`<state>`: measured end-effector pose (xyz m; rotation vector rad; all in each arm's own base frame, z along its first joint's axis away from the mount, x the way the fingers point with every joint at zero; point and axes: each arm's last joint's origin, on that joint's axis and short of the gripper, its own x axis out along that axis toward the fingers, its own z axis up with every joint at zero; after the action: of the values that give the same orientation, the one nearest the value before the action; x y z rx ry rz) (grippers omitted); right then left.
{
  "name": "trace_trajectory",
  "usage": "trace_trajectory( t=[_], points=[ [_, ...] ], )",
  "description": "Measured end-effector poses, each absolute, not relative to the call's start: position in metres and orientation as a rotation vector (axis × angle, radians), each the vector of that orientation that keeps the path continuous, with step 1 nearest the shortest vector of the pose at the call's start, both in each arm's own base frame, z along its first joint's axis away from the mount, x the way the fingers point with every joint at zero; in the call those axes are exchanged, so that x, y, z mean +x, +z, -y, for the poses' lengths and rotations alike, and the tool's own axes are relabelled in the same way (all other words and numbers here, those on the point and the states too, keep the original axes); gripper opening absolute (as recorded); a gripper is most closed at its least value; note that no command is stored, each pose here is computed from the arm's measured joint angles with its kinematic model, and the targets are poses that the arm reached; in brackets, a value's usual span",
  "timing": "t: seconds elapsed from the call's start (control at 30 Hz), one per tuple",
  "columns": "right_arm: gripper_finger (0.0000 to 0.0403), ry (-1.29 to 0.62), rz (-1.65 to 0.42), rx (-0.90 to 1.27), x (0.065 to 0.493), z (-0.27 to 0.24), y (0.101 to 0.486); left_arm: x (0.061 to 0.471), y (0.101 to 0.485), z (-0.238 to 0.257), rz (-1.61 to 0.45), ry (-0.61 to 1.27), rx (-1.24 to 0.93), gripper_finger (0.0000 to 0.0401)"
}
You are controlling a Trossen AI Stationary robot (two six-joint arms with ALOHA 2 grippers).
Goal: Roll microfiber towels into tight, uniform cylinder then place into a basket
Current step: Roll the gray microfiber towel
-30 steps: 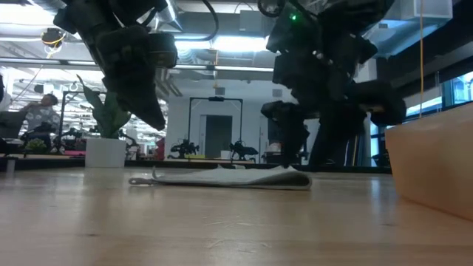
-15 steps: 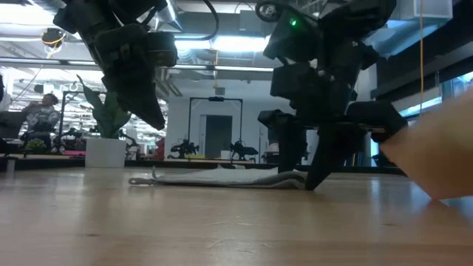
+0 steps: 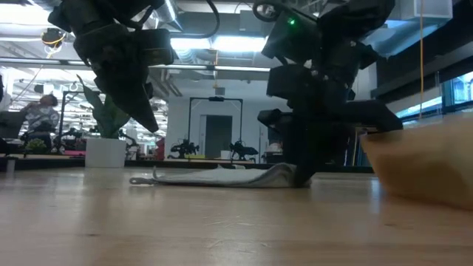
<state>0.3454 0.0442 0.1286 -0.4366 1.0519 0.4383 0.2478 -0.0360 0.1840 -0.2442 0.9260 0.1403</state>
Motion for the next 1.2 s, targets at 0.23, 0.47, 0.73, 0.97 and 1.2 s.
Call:
trace_trajectory(
  t=[0.23, 0.47, 0.73, 0.97, 1.2],
  points=[
    [0.0015, 0.419, -1.058, -0.426, 0.352, -0.043, 0.138, 0.248, 0.184, 0.036, -0.927, 0.136, -0.231, 0.0071],
    [0.0022, 0.421, -1.060, -0.420, 0.360, -0.044, 0.152, 0.248, 0.184, 0.036, -0.927, 0.135, -0.229, 0.0071],
    [0.0012, 0.410, -1.063, -0.400, 0.368, -0.040, 0.167, 0.248, 0.184, 0.036, -0.927, 0.135, -0.229, 0.0071],
    [0.0010, 0.372, -1.061, -0.360, 0.370, -0.031, 0.169, 0.248, 0.184, 0.036, -0.927, 0.133, -0.224, 0.0071],
    [0.0011, 0.353, -1.063, -0.339, 0.371, -0.027, 0.170, 0.246, 0.184, 0.046, -0.934, -0.003, -0.008, 0.0070]
  ],
)
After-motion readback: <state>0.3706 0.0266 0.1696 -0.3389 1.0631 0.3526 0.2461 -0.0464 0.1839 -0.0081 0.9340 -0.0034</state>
